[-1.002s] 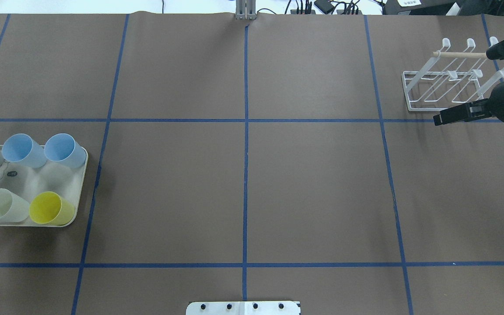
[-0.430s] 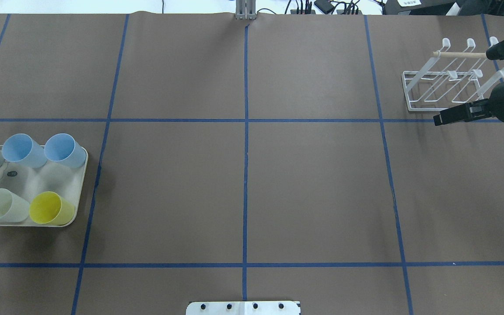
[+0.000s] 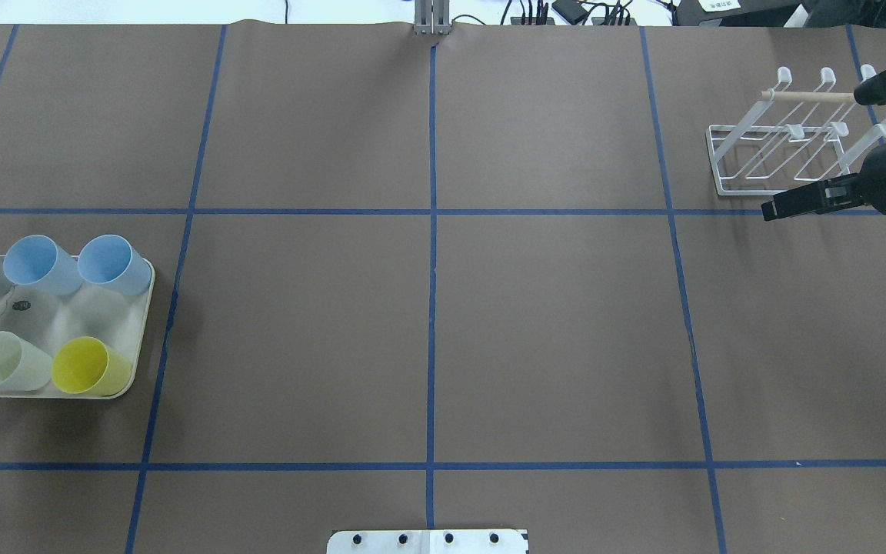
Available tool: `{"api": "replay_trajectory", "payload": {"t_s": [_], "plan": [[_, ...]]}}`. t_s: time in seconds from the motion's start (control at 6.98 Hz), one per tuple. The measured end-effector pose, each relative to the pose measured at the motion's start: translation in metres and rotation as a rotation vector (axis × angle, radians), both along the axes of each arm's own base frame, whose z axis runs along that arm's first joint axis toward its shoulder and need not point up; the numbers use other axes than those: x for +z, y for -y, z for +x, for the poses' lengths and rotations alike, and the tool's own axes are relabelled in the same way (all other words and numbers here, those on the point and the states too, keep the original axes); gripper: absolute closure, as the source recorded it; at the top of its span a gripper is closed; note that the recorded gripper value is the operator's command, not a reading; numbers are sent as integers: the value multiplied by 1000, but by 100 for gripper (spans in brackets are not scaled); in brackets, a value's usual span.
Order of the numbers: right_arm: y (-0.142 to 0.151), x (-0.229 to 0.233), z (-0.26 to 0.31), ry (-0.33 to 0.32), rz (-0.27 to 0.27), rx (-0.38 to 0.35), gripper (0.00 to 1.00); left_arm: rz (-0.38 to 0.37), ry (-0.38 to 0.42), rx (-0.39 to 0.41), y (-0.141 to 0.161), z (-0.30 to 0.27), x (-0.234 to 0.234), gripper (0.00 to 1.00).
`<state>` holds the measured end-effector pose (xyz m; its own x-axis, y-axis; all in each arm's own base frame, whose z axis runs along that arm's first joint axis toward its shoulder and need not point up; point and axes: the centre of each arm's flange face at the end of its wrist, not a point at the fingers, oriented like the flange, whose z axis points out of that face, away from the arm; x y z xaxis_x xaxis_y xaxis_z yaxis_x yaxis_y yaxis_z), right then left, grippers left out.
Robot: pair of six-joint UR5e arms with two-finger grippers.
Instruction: Transfer IKEA cup to right arm and place on rack
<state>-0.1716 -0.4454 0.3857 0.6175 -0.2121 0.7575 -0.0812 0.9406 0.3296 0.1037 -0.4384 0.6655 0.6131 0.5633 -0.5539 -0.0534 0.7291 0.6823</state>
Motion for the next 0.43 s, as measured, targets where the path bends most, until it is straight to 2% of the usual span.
{"api": "replay_trajectory", "payload": {"t_s": [0.14, 0.43], "plan": [[0, -1, -1, 1, 3, -1, 0, 7, -15, -6, 5, -8, -10, 100], [9, -22, -6, 20, 48, -4, 1, 9, -37, -116, 22, -67, -33, 100]]}}
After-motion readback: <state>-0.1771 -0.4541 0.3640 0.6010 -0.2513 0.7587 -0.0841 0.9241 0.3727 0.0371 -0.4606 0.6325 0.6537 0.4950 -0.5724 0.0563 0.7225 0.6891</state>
